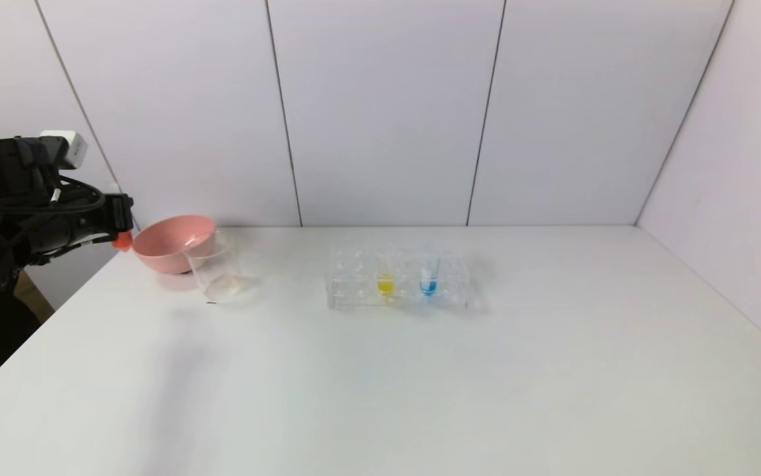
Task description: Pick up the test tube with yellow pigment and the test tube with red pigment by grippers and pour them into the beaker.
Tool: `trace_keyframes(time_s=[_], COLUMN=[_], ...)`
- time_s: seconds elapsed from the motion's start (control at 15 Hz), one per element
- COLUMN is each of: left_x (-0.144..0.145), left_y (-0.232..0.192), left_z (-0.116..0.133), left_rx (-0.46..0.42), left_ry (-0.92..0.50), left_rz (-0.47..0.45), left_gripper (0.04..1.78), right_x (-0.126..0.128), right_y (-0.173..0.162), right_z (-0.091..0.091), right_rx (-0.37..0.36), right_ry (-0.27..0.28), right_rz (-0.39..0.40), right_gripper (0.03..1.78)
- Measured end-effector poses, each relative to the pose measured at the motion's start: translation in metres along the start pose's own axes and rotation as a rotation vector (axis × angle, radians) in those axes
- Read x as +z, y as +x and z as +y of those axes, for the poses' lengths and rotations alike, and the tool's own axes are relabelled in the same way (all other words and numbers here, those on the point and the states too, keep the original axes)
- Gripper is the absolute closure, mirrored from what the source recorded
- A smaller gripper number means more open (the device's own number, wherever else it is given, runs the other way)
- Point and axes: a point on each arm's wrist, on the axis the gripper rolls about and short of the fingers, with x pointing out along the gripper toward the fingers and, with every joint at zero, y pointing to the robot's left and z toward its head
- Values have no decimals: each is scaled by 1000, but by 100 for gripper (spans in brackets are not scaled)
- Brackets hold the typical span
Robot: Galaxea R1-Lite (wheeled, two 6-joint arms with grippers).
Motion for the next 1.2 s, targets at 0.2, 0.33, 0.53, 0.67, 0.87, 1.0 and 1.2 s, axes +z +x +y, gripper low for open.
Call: trace_keyframes(time_s=[0.2, 0.33, 0.53, 0.67, 0.87, 1.0, 1.2], left_x=[1, 1, 3, 4, 3, 1, 4], left_y=[0, -1, 0, 0, 1, 0, -4], left_z=[1, 3, 4, 10, 20, 22, 23], left_rx=[2, 4, -55, -118, -210, -251, -297], left_ry=[3, 19, 42, 97, 205, 217, 267], left_rz=[-2, -2, -15, -29, -9, 68, 144], left_gripper=[137, 137, 137, 137, 137, 137, 137], right_x=[0, 0, 0, 0, 0, 0, 0], right_y=[0, 0, 0, 0, 0, 0, 0], right_z=[0, 0, 0, 0, 0, 0, 0], right_rx=[0, 0, 0, 0, 0, 0, 0], right_ry=[0, 0, 0, 0, 0, 0, 0], right_rz=[0, 0, 0, 0, 0, 0, 0], right_gripper=[11, 11, 11, 11, 11, 11, 11])
